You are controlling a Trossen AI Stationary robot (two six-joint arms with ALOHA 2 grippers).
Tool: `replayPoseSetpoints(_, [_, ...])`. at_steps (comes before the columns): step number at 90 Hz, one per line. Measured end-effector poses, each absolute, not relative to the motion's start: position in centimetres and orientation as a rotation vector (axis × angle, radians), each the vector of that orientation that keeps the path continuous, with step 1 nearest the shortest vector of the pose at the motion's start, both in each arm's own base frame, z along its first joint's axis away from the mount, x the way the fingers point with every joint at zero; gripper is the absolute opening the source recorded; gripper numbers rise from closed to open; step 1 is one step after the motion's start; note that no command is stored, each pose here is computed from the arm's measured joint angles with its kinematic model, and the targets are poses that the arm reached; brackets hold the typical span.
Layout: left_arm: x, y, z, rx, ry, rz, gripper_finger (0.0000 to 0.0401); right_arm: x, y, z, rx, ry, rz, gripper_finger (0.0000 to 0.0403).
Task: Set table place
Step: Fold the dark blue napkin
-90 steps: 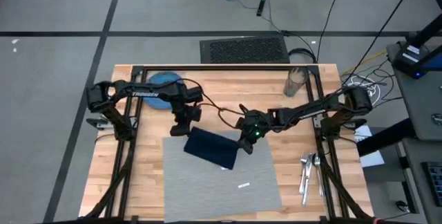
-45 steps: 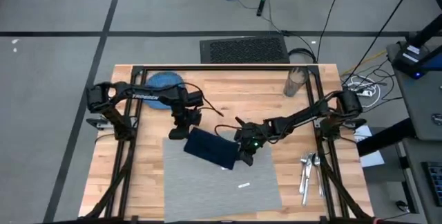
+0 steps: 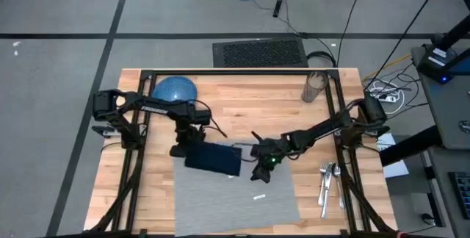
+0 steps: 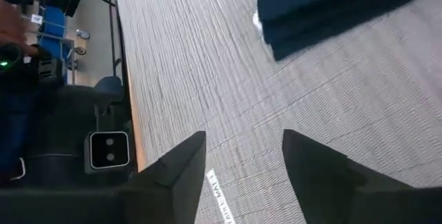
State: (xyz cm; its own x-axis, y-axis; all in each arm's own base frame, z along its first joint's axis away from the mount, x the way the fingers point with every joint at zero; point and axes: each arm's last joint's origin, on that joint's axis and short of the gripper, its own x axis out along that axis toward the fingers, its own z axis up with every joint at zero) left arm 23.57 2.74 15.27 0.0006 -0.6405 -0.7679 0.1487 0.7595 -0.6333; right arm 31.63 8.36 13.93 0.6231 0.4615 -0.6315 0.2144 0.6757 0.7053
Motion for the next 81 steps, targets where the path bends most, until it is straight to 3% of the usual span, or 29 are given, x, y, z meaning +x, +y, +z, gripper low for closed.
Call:
replayPoseSetpoints(37, [23.7, 1.3, 16.0, -0.398, 1.468, -0.739, 0.0, 31.0, 10.6, 13.8, 0.865, 0.87, 0.001, 0.0179])
replayPoseSetpoints(81, [25.2, -1.6, 16.0, -0.424, 1.392, -0.776, 0.0009, 31.0, 10.7, 13.9, 0.827, 0.857, 0.034, 0.0179])
